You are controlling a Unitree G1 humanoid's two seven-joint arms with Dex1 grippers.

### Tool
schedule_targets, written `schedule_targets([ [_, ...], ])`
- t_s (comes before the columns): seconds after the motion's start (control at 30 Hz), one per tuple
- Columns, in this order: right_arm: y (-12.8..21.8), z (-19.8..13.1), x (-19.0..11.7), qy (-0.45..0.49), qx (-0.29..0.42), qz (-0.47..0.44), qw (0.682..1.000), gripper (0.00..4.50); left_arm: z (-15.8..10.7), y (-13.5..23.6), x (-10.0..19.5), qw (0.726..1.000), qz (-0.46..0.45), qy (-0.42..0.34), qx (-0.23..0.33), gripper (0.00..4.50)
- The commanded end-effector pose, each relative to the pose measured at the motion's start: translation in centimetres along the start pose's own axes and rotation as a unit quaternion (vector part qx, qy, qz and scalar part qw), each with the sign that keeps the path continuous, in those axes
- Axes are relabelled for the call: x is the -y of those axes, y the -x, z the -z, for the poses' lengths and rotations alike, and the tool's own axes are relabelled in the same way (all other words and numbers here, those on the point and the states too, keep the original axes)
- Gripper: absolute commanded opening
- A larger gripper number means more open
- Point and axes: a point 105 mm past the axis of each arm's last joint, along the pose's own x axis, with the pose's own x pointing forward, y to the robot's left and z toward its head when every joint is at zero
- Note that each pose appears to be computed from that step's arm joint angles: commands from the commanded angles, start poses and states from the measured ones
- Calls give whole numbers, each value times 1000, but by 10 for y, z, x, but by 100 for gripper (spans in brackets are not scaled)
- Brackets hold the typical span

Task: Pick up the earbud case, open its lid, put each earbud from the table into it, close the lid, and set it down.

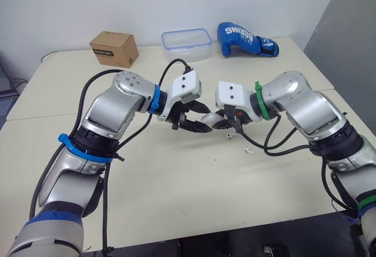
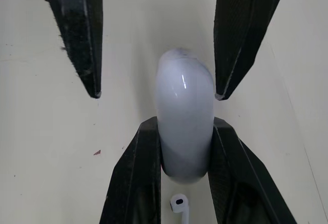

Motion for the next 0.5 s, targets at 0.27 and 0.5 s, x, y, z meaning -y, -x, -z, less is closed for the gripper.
schedule_targets([
  [0.27, 13, -15, 8, 22, 15, 22, 999, 79, -1, 1, -1, 1000, -6, -19, -9, 136],
  [0.5, 14, -16, 10, 21, 15, 24, 999, 79, -1, 1, -1, 1000, -8, -20, -9, 80],
])
